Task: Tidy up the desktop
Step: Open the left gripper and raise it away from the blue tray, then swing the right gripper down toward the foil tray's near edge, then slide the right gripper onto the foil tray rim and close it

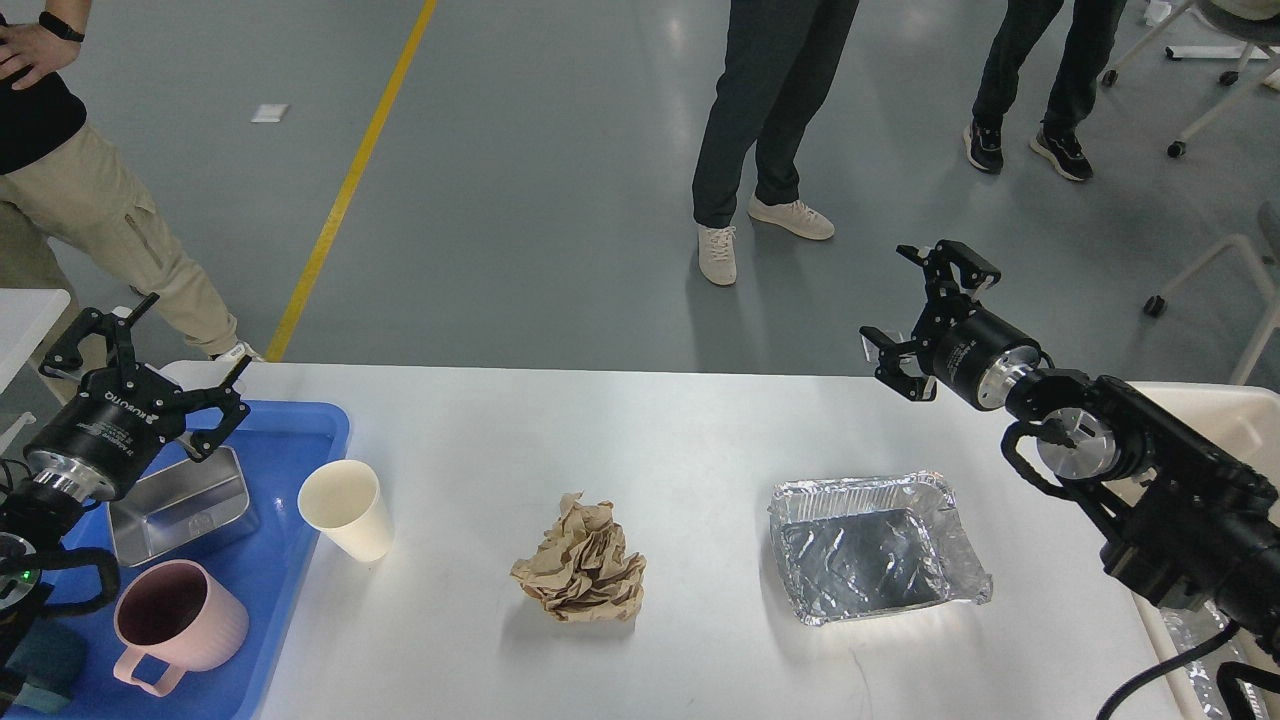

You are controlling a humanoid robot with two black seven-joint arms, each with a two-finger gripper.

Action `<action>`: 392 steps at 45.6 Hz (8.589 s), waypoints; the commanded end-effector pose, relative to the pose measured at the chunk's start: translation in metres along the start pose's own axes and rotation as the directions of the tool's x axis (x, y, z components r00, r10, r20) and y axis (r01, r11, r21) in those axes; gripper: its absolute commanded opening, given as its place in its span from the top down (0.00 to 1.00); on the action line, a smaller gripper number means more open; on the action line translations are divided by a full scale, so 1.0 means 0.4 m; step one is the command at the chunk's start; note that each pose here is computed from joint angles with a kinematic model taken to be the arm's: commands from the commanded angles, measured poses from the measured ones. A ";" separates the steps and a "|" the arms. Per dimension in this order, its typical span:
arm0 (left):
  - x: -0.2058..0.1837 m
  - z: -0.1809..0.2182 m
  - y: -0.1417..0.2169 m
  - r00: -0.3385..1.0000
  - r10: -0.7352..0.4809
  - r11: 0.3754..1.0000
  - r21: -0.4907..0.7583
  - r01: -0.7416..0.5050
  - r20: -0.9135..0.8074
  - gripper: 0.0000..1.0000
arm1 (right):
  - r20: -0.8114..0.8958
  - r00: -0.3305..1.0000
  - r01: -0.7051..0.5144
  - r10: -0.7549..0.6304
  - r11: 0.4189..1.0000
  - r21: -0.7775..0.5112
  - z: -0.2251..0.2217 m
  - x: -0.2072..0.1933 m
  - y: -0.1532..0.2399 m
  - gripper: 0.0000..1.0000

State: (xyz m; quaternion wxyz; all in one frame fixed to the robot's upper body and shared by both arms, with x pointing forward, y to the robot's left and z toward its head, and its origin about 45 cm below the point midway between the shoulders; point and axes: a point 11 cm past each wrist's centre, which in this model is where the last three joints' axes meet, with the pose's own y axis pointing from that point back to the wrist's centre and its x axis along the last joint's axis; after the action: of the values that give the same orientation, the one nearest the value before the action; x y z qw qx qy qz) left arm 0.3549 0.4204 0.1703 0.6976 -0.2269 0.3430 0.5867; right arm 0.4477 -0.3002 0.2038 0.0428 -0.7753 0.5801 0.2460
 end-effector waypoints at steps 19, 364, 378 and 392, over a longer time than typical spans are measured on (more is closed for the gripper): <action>0.000 -0.015 0.003 1.000 -0.014 1.000 0.026 0.014 0.008 0.03 | -0.343 0.907 0.192 -0.243 0.966 -0.175 -0.048 0.075 0.185 0.00; 0.040 0.024 0.108 0.995 -0.076 0.997 -0.005 0.077 0.065 0.03 | -0.754 0.264 0.099 -0.601 0.795 -0.599 0.442 0.178 0.307 0.00; 0.040 0.023 0.112 0.994 -0.084 0.996 -0.007 0.084 0.064 0.03 | -0.766 0.244 0.101 -0.595 0.801 -0.590 0.444 0.171 0.299 0.00; 0.044 0.021 0.117 0.995 -0.081 0.997 -0.005 0.082 0.062 0.03 | -0.782 0.187 0.099 -0.595 0.803 -0.588 0.463 0.172 0.308 0.19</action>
State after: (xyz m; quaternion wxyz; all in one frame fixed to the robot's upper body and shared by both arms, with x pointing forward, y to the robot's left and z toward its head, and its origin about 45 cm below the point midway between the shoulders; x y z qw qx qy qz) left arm 0.3128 0.4478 0.1671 0.7302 -0.2254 0.3091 0.5661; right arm 0.2930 -0.3343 0.0444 -0.4075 -0.8687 0.2341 -0.1564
